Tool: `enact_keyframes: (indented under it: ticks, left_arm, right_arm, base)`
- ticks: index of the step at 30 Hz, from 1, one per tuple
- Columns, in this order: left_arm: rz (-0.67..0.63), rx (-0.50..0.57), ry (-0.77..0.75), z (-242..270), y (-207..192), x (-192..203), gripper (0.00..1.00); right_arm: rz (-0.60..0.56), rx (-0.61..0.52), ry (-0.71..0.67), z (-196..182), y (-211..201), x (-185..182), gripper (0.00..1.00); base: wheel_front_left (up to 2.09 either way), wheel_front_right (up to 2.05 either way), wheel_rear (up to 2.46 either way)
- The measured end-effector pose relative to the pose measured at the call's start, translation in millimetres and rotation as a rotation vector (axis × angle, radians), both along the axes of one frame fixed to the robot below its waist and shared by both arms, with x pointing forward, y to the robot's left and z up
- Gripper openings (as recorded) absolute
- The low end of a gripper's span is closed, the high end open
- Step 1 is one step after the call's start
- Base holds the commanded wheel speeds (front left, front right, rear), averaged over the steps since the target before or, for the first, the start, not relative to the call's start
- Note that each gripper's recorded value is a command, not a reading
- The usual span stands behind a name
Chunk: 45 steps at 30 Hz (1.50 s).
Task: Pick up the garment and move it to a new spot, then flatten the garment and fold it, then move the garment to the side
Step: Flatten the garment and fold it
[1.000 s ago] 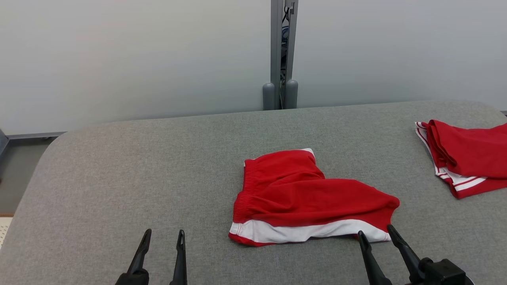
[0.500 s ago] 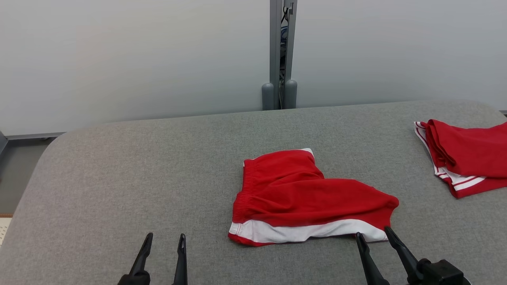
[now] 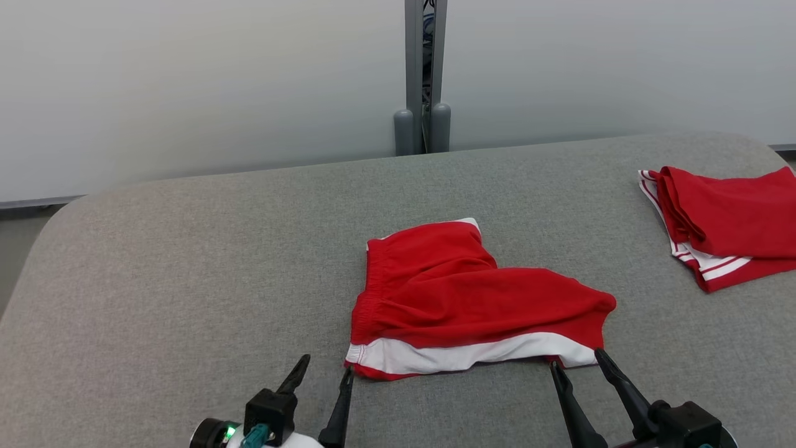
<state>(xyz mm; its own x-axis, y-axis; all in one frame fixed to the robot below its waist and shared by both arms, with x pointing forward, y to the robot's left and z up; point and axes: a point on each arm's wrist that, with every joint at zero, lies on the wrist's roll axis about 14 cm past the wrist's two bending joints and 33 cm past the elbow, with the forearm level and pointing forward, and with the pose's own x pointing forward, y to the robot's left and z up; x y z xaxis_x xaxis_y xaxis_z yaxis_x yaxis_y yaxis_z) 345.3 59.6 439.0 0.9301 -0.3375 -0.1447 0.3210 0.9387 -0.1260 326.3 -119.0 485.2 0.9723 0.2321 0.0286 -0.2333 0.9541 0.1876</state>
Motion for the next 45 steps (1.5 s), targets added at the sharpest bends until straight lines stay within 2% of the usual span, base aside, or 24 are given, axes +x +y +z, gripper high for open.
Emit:
enact_keyframes:
  ticks: [4, 14, 26, 27, 29, 30, 31, 39, 45]
  left_arm:
    - [-0.078, 0.031, 0.056, -13, -17, 5, 1.00]
    - [-0.159, 0.089, 0.152, -34, -32, 16, 1.00]
    - [-0.175, 0.126, 0.201, -43, -33, 31, 1.00]
    - [-0.181, 0.127, 0.202, -43, -34, 31, 0.97]
    - [-0.208, 0.144, 0.232, -49, -37, 26, 0.49]
    - [-0.217, 0.148, 0.240, -51, -38, 25, 0.29]
    - [-0.222, 0.149, 0.248, -52, -39, 24, 0.00]
    - [-0.210, 0.120, 0.247, -47, -36, 27, 0.00]
    - [-0.174, 0.093, 0.246, -45, -22, 26, 0.00]
  right_arm:
    - [-0.010, -0.005, 0.014, -4, -4, -1, 1.00]
    - [-0.027, -0.013, 0.027, -8, -11, 3, 1.00]
    - [-0.029, -0.005, 0.023, -6, -12, 11, 1.00]
    - [-0.030, -0.005, 0.024, -6, -12, 11, 1.00]
    - [-0.031, -0.007, 0.024, -6, -13, 11, 1.00]
    - [-0.032, -0.007, 0.023, -6, -13, 11, 1.00]
    - [-0.033, -0.007, 0.020, -5, -14, 11, 1.00]
    - [-0.032, -0.010, 0.004, 0, -13, 15, 1.00]
    - [-0.088, -0.014, 0.118, -35, -31, 10, 1.00]
  base:
    - [0.00, 0.00, 0.00]
    - [0.00, 0.00, 0.00]
    - [0.00, 0.00, 0.00]
    - [0.00, 0.00, 0.00]
    - [0.00, 0.00, 0.00]
    - [0.00, 0.00, 0.00]
    - [0.00, 0.00, 0.00]
    - [0.00, 0.00, 0.00]
    - [0.00, 0.00, 0.00]
